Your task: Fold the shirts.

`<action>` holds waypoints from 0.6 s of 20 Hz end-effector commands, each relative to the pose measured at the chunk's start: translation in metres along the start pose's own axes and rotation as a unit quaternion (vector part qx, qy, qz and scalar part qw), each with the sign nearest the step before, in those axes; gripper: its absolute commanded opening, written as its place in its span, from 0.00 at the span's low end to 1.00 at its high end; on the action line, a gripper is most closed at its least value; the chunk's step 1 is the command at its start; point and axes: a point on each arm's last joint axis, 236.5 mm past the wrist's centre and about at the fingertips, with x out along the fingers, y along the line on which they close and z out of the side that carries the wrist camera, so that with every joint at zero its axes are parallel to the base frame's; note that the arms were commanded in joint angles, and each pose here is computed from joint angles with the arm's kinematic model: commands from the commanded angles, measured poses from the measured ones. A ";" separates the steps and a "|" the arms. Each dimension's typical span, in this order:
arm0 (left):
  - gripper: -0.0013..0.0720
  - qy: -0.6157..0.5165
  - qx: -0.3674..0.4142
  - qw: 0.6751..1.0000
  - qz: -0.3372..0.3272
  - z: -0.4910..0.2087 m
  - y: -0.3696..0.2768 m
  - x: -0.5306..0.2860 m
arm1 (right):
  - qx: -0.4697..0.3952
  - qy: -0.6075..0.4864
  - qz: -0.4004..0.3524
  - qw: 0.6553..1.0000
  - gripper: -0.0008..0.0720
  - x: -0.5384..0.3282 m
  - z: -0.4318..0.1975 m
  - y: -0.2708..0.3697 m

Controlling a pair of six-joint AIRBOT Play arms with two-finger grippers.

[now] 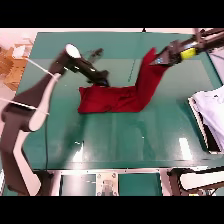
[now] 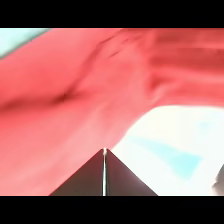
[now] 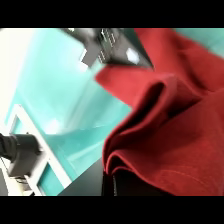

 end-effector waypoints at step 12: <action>0.05 -0.020 -0.083 0.981 0.175 -0.044 0.121 -0.168 | -0.025 -0.140 -0.046 0.989 0.77 0.366 0.004 0.035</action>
